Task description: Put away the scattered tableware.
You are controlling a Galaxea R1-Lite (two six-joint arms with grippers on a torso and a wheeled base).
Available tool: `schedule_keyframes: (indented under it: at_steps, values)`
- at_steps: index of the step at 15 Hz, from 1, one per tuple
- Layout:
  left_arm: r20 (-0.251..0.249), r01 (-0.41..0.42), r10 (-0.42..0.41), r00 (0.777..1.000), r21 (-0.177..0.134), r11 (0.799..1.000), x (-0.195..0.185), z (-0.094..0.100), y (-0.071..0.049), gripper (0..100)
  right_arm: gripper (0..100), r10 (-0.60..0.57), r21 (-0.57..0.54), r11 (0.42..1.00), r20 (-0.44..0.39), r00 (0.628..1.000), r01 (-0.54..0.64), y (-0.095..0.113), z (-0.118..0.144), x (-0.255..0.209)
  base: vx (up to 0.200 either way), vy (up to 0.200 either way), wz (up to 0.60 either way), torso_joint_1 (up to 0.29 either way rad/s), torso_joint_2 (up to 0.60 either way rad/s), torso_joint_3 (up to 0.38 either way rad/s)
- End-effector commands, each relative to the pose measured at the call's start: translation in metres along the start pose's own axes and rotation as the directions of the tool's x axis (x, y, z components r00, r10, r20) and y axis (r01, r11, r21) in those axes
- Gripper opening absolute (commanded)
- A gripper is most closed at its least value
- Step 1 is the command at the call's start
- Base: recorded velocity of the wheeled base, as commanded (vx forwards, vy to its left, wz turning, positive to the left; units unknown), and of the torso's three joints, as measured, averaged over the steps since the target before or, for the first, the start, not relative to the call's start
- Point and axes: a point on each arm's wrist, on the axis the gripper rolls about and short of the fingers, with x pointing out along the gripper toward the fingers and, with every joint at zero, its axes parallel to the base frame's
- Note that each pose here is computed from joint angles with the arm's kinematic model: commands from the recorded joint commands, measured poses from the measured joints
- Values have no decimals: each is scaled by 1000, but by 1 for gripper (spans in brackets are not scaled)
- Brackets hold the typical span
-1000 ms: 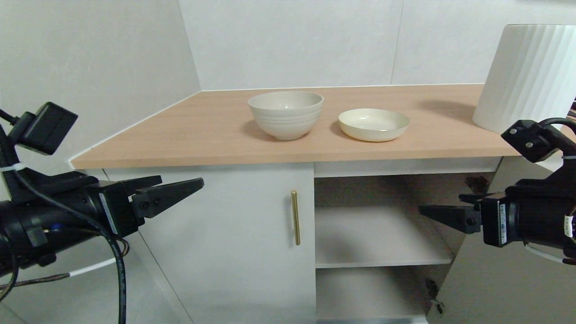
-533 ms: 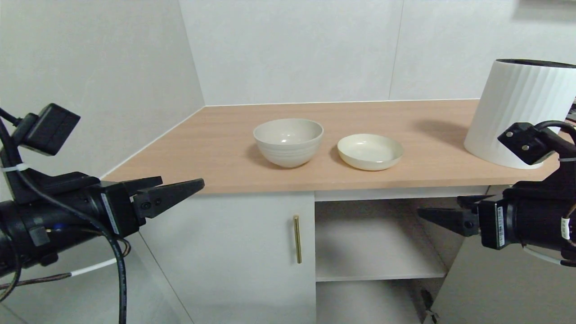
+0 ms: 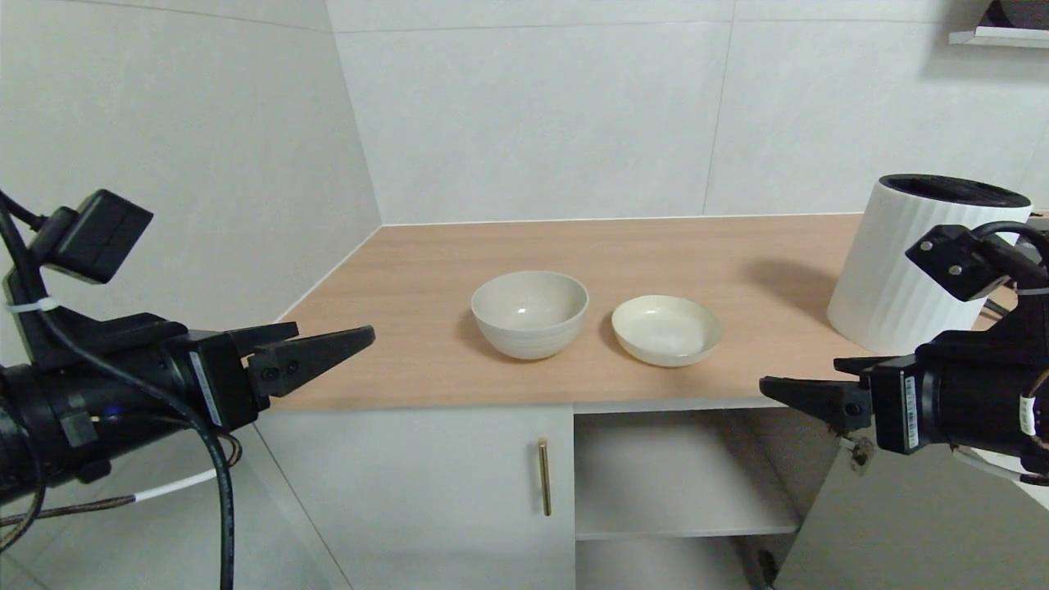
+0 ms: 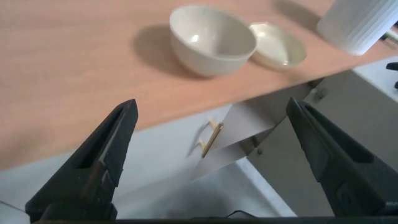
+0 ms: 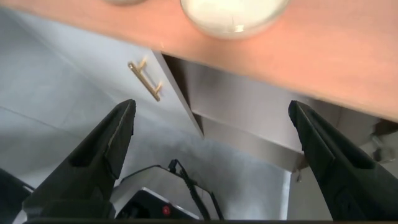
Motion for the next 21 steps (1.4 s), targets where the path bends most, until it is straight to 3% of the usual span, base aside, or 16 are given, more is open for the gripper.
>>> schedule_keyframes:
  at_steps: [1,3,7,8,10,11,12,15,18,20,21]
  values:
    - [-2,0,0,1000,-1,1000,1,0,0,100,100,-1,0,1000,-10,1000,1,0,-1,3,0,0,0,207,-491,-276]
    - [-7,1,-1,1000,-2,1000,4,1,1,100,100,-1,-2,1000,-10,1000,1,0,0,7,0,0,0,208,-464,-261]
    - [-1,2,-2,1000,-7,1000,26,22,1,100,100,-3,-27,1000,49,999,4,0,9,37,0,0,0,57,-125,-70]
    - [-19,-2,2,1000,-12,1000,35,31,1,100,100,-14,-26,1000,40,999,15,-3,12,47,0,0,0,0,0,0]
    - [-91,-19,15,996,-36,999,44,30,3,100,100,-36,-11,999,25,999,36,-7,15,61,0,0,0,0,0,0]
    - [-165,-38,28,986,-56,998,50,22,6,100,100,-54,23,998,9,998,54,-9,16,71,0,0,0,0,0,0]
    - [-203,-53,35,979,-81,995,49,21,6,100,100,-60,71,996,-6,998,60,-9,20,75,0,0,0,0,0,0]
    - [-256,-98,35,966,-235,967,56,31,4,100,100,-110,139,983,-73,991,119,-9,23,89,0,0,0,0,0,0]
    - [-337,-147,44,941,-285,947,95,18,14,100,100,-181,156,968,-106,978,196,-12,18,113,0,0,0,0,0,0]
    - [-352,-190,40,935,-401,896,122,18,17,100,100,-184,212,956,-110,977,204,-13,17,124,0,0,0,0,0,0]
    - [-352,-197,40,935,-420,886,125,18,18,100,100,-184,216,955,-108,977,204,-13,17,126,0,0,0,0,0,0]
